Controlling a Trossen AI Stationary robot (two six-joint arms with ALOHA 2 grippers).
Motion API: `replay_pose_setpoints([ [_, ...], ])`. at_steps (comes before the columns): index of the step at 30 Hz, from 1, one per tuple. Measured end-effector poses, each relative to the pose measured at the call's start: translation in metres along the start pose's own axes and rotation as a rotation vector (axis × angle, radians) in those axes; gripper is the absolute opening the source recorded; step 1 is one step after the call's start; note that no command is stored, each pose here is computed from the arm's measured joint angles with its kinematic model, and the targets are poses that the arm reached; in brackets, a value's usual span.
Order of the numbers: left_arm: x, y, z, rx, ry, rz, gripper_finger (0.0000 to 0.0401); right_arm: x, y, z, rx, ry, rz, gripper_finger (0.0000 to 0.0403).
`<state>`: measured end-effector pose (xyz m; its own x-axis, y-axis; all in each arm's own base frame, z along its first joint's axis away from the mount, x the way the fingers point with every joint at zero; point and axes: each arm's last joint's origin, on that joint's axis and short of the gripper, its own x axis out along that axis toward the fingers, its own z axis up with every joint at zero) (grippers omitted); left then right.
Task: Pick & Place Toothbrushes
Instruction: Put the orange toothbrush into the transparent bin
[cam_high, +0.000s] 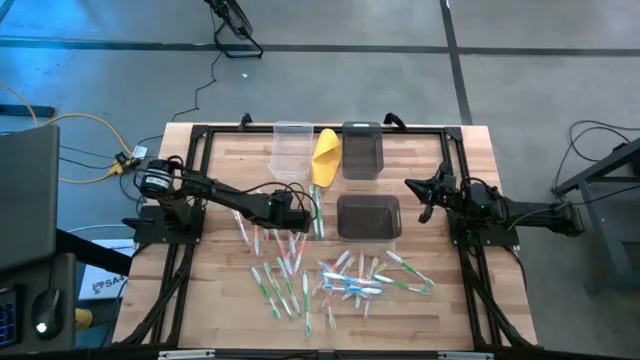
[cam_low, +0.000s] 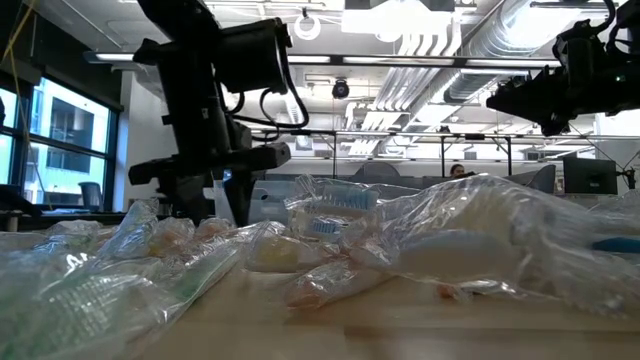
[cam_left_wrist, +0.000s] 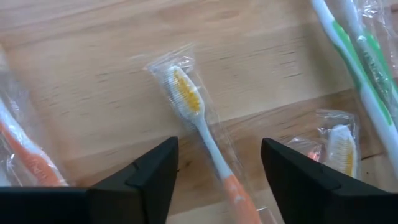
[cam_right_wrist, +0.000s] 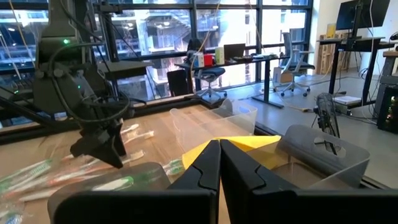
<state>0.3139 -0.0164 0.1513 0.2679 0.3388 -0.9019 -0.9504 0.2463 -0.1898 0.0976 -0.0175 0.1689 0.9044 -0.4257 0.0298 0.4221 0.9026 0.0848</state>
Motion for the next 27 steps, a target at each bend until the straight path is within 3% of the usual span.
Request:
replay_pose_setpoints([
  [14,0.0000,-0.0003,0.0003,0.000,-0.008,-0.002,0.0081,0.0000,0.0000,0.0001,0.000,-0.001,0.000,0.0002],
  [27,-0.0001,-0.0003,0.0004,0.000,-0.010,-0.002,0.0023,0.0000,0.0000,0.0002,0.001,-0.002,0.000,0.0002],
])
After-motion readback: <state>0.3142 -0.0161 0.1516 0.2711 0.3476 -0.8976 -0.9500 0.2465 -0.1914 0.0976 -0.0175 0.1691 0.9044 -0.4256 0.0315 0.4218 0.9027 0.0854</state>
